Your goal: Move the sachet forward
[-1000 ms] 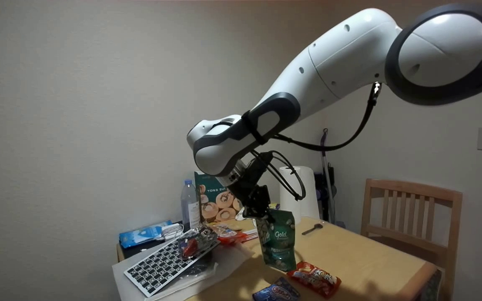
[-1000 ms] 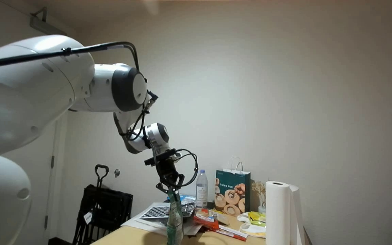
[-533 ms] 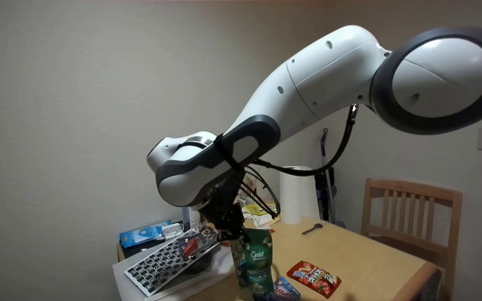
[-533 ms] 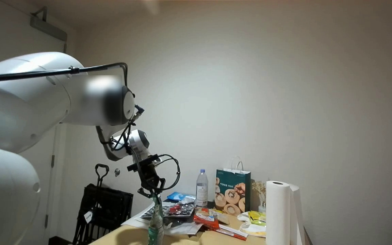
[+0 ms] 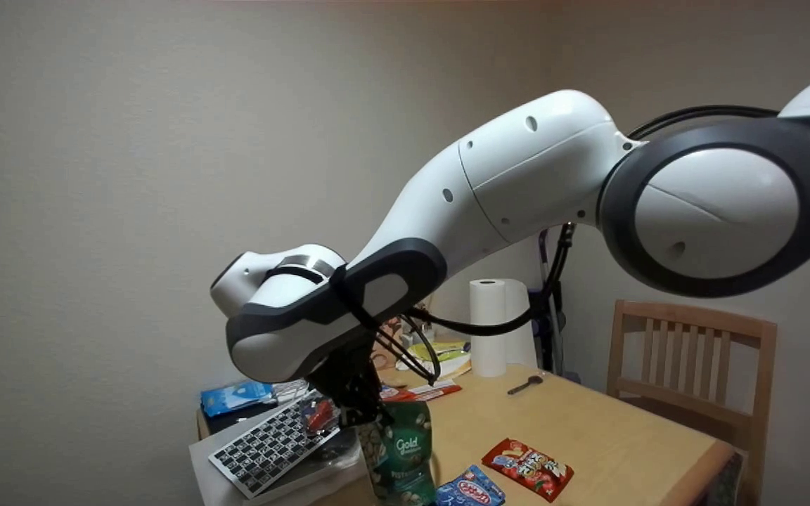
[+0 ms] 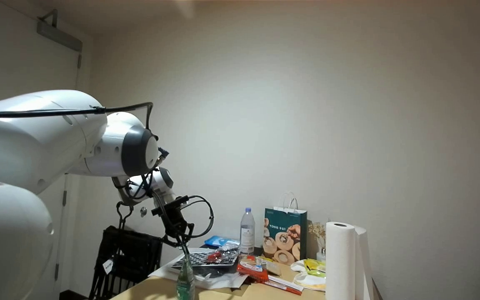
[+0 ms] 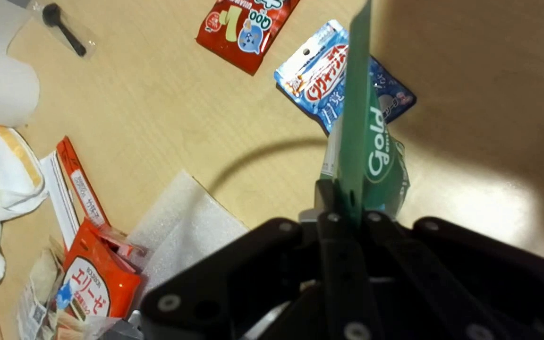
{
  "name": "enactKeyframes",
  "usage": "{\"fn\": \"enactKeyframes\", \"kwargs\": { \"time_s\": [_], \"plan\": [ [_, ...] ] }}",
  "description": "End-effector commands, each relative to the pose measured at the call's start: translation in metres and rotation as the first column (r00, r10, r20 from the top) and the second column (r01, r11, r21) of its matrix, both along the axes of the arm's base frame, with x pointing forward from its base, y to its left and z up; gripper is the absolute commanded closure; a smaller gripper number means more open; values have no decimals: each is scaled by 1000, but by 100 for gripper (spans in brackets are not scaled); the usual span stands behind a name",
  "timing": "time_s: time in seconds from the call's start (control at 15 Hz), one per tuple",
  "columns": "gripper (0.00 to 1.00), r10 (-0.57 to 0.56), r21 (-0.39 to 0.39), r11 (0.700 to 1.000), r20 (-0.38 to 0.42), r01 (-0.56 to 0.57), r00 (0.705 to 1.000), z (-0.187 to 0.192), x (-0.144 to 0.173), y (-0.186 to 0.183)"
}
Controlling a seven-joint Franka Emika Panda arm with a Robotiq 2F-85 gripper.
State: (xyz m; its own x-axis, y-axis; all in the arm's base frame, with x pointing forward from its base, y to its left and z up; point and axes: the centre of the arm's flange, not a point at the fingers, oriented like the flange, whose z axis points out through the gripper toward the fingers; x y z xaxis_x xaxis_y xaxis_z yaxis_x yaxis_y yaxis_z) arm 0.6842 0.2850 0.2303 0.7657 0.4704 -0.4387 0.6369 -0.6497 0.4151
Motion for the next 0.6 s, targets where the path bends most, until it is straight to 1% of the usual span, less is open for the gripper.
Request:
{"fn": "enactKeyframes", "kwargs": {
  "time_s": [0.0, 0.27, 0.53],
  "plan": [
    [100, 44, -37, 998, -32, -45, 999, 1, 15, 14],
    [100, 66, -36, 997, -48, -68, 997, -3, 12, 28],
    [100, 84, -29, 996, -59, -86, 995, 0, 1, 41]
  ]
}}
